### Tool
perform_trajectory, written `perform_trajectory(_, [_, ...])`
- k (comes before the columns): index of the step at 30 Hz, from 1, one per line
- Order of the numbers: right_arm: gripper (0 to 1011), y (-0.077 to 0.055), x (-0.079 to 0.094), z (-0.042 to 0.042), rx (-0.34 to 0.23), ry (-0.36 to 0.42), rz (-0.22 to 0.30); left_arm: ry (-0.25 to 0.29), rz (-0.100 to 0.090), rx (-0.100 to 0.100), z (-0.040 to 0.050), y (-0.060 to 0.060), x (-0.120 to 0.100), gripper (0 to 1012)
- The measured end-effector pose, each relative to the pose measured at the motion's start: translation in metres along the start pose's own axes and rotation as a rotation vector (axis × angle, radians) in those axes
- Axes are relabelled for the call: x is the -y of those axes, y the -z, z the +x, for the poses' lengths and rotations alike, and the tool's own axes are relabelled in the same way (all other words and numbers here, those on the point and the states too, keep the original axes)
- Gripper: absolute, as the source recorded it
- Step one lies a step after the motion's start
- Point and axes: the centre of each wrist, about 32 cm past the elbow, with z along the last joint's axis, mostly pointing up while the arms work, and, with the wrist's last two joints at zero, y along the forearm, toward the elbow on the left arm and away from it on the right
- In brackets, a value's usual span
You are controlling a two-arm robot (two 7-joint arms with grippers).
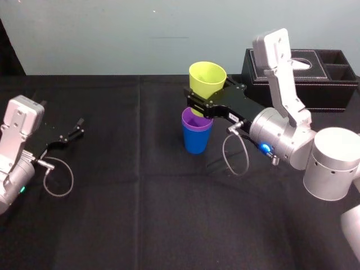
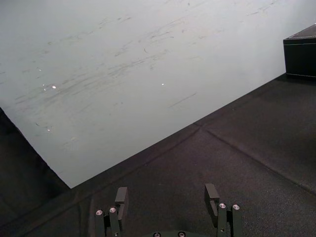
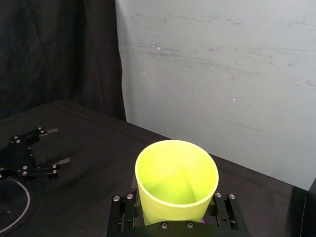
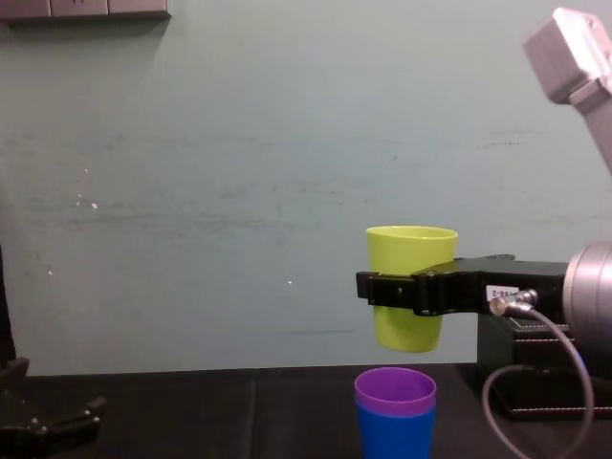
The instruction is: Stack the three plastic cups sequentially using one hand.
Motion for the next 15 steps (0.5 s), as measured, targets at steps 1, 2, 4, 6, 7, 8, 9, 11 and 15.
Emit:
perform_trajectory(1, [724, 0.001, -0.001, 0.0003, 0.000, 0.001, -0.001, 0.000, 0.000, 0.000, 0.0000, 0.000, 0.000, 1011])
perform_trajectory(2, [724, 0.002, -0.004, 0.0008, 0.000, 0.000, -0.001, 0.000, 0.000, 0.000, 0.0000, 0.000, 0.000, 1011])
perform_trajectory(4, [726, 0.003, -0.006, 0.0014, 0.002, -0.001, 0.001, 0.000, 0.000, 0.000, 0.0000, 0.000, 0.000, 1011])
perform_trajectory(6, [726, 0.004, -0.009, 0.0021, 0.004, -0.004, 0.003, 0.000, 0.000, 0.000, 0.0000, 0.000, 0.000, 1012])
perform_trajectory(7, [726, 0.005, -0.010, 0.0022, 0.005, -0.005, 0.002, 0.000, 0.000, 0.000, 0.0000, 0.000, 0.000, 1011])
perform_trajectory(8, [726, 0.006, -0.011, 0.0022, 0.005, -0.005, 0.001, 0.000, 0.000, 0.000, 0.0000, 0.000, 0.000, 1011])
perform_trajectory(9, [724, 0.008, -0.013, 0.0027, 0.008, -0.006, -0.001, 0.000, 0.000, 0.000, 0.0000, 0.000, 0.000, 1011])
perform_trajectory(11, [726, 0.010, -0.015, 0.0031, 0.010, -0.007, -0.002, 0.000, 0.000, 0.000, 0.0000, 0.000, 0.000, 1011])
perform_trajectory(15, [726, 0.014, -0.019, 0.0044, 0.014, -0.009, -0.003, 0.000, 0.000, 0.000, 0.0000, 0.000, 0.000, 1011])
